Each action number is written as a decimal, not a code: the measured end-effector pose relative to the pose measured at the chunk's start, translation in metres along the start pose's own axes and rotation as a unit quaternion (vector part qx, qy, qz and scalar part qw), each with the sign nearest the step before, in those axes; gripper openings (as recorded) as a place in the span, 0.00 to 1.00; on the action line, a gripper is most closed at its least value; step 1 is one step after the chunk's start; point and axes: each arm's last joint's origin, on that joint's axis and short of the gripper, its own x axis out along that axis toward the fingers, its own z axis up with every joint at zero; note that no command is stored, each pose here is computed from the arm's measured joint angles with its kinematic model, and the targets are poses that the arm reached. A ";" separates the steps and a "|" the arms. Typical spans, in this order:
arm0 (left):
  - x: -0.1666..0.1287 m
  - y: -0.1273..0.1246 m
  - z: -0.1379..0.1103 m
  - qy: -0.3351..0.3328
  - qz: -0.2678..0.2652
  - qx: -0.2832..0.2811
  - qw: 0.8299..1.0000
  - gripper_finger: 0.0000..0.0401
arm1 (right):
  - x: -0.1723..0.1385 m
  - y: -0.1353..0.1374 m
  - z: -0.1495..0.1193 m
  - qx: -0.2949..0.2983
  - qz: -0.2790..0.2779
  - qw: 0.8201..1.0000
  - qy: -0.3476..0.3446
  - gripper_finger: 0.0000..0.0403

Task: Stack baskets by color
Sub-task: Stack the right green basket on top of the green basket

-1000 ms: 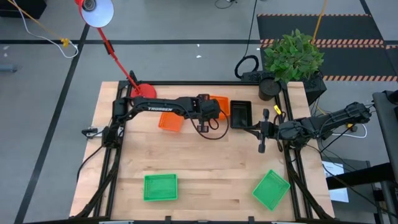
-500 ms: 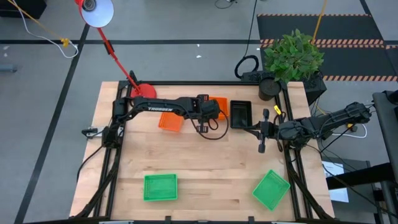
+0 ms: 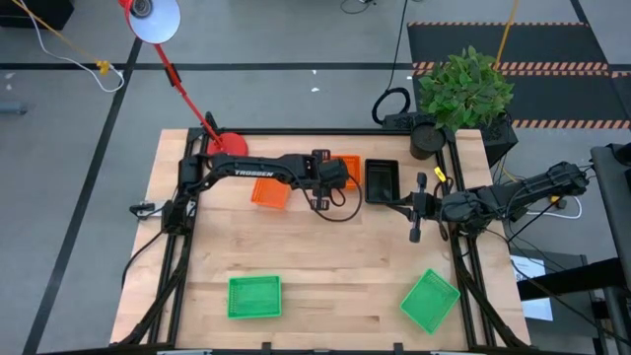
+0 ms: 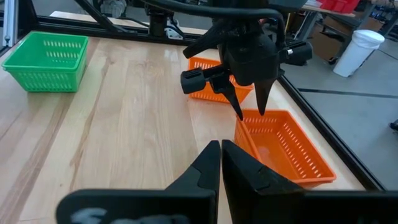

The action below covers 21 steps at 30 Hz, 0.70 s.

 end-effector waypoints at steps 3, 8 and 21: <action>-0.001 -0.004 0.002 -0.007 -0.001 -0.005 1.000 0.40 | 0.000 0.000 0.000 -0.001 0.000 1.000 0.002 0.02; -0.007 -0.017 0.007 -0.013 -0.008 -0.007 1.000 0.40 | 0.000 0.001 -0.002 0.003 0.012 1.000 0.011 0.02; -0.105 -0.138 0.019 -0.080 -0.074 0.064 0.992 0.40 | 0.011 0.012 -0.017 0.080 0.059 0.990 0.100 0.02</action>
